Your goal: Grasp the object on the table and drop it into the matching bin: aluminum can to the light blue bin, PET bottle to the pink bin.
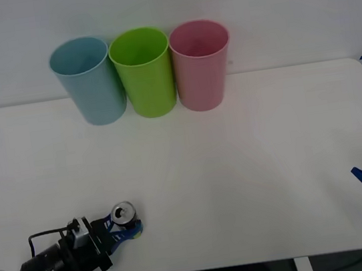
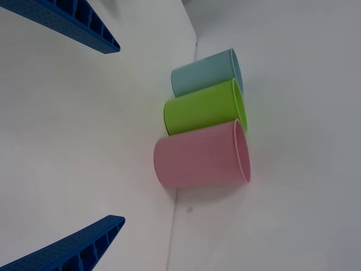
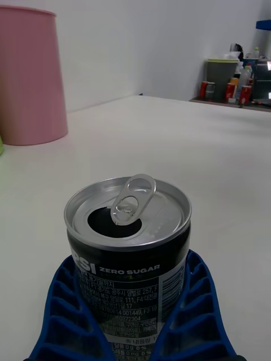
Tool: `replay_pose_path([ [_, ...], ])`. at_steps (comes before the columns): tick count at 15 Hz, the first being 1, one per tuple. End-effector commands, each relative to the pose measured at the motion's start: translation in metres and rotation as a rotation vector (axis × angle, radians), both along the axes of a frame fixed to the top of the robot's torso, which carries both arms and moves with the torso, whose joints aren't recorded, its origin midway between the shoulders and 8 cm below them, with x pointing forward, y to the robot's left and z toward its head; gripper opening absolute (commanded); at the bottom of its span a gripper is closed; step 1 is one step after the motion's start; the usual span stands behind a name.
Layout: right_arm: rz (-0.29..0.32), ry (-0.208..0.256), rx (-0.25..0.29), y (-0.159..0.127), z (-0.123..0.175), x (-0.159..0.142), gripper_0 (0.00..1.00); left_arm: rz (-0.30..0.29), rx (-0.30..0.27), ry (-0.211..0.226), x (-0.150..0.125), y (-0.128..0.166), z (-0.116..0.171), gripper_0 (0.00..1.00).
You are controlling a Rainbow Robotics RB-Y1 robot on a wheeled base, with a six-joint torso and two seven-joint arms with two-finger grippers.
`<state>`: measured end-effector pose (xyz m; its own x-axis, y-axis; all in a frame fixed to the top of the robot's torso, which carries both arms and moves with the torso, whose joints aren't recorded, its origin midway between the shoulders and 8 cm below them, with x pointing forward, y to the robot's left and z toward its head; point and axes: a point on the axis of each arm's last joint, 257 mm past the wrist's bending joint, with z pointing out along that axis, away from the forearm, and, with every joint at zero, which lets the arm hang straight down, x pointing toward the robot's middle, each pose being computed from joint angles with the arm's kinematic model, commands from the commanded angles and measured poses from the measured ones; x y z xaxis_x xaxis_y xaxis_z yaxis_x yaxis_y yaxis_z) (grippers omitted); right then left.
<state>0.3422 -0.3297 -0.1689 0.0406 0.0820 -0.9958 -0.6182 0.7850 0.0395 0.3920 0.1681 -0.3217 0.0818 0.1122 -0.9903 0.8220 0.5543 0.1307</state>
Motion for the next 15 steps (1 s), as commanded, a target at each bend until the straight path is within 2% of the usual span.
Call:
replay_pose_path([
  [1, 0.0, 0.0, 0.0, 0.0, 0.0, 0.0, 1.0, 0.056, -0.041, -0.013, 0.011, 0.014, 0.012, 0.0],
  [4, 0.0, 0.0, 0.0, 0.0, 0.0, 0.0, 1.0, 0.129, -0.056, -0.027, 0.028, 0.025, 0.023, 0.0],
  [8, 0.0, 0.0, 0.0, 0.0, 0.0, 0.0, 1.0, 0.217, -0.096, -0.055, 0.054, 0.039, 0.05, 0.0],
  [12, 0.0, 0.0, 0.0, 0.0, 0.0, 0.0, 1.0, 0.278, -0.153, -0.076, 0.077, 0.048, 0.08, 0.0],
  [15, 0.0, 0.0, 0.0, 0.0, 0.0, 0.0, 1.0, 0.325, -0.191, -0.108, 0.094, 0.061, 0.108, 0.0],
])
